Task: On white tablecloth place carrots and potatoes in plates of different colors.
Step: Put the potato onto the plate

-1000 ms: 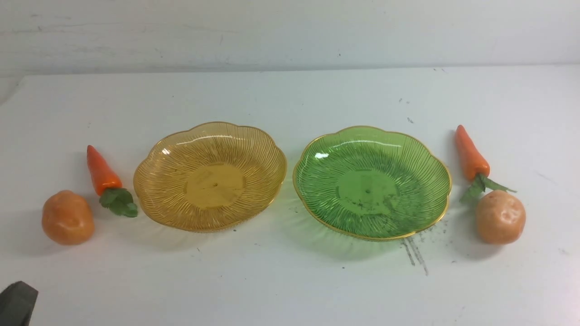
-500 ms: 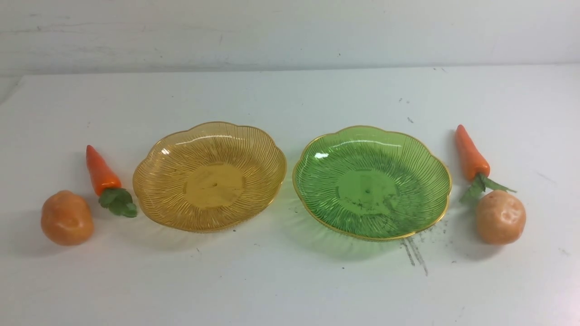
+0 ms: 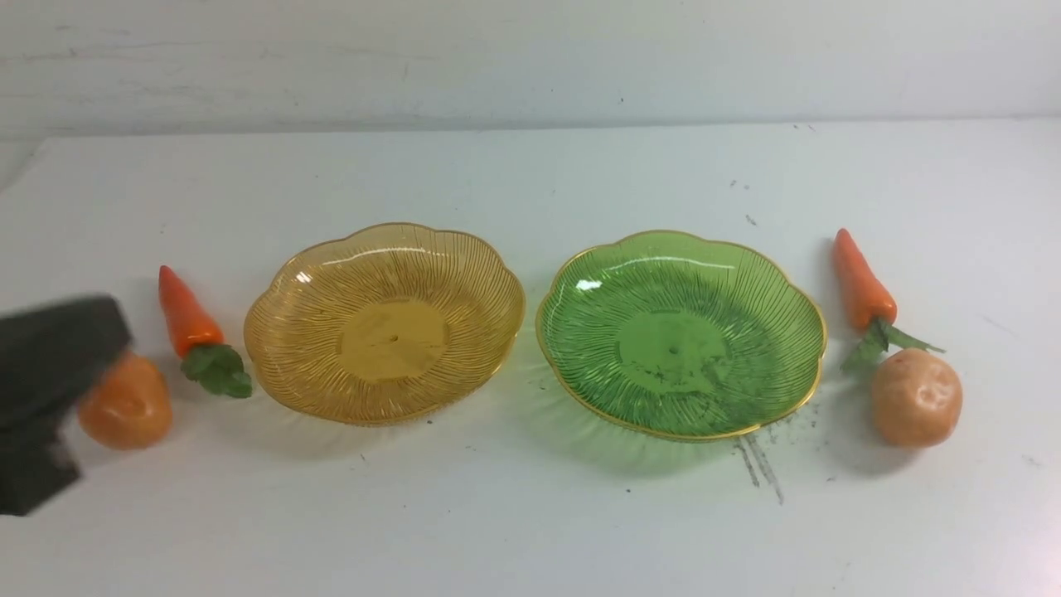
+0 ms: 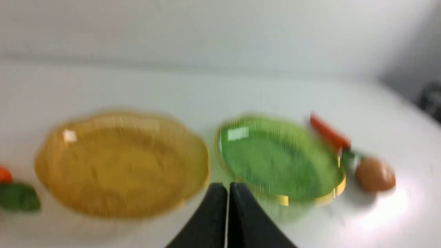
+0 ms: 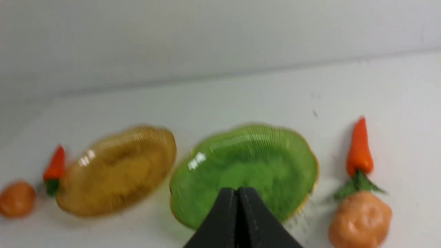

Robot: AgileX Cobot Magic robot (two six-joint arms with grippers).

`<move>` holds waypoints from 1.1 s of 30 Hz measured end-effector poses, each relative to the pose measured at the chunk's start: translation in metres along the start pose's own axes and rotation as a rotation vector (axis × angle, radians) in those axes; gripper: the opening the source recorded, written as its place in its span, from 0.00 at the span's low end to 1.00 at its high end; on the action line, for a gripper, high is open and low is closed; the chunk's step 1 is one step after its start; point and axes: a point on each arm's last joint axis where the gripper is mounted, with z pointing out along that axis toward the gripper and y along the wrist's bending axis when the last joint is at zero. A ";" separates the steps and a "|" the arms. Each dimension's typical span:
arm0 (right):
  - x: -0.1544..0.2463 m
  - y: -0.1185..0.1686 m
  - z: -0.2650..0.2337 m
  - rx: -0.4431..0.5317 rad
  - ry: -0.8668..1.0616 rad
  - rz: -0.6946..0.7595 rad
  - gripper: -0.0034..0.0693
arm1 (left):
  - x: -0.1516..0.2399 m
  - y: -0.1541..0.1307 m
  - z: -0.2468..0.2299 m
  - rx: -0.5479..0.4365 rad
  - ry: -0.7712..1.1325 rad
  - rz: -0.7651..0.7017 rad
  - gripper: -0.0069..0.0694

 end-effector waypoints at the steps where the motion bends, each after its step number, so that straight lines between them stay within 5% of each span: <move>1: -0.004 -0.004 0.012 0.017 0.102 -0.001 0.03 | 0.002 0.004 0.011 0.002 0.115 -0.011 0.09; 7: -0.028 -0.035 0.085 0.171 0.505 0.063 0.03 | 0.016 0.026 0.050 -0.035 0.507 -0.029 0.09; 16: -0.024 -0.079 0.189 0.263 0.764 0.104 0.09 | 0.017 0.031 0.054 -0.054 0.541 -0.012 0.09; 21: -0.012 -0.101 0.239 0.286 0.858 0.126 0.30 | 0.017 0.031 0.054 -0.054 0.541 -0.010 0.09; 23: -0.005 -0.110 0.261 0.297 0.890 0.149 0.52 | 0.017 0.031 0.054 -0.054 0.542 -0.010 0.09; 24: -0.005 -0.111 0.263 0.299 0.892 0.151 0.52 | 0.017 0.031 0.054 -0.054 0.542 -0.010 0.09; 29: 0.013 -0.124 0.288 0.339 0.937 0.216 0.94 | 0.017 0.031 0.054 -0.056 0.543 -0.008 0.09; 33: 0.022 -0.130 0.298 0.362 0.950 0.245 0.99 | 0.018 0.031 0.054 -0.059 0.545 -0.004 0.09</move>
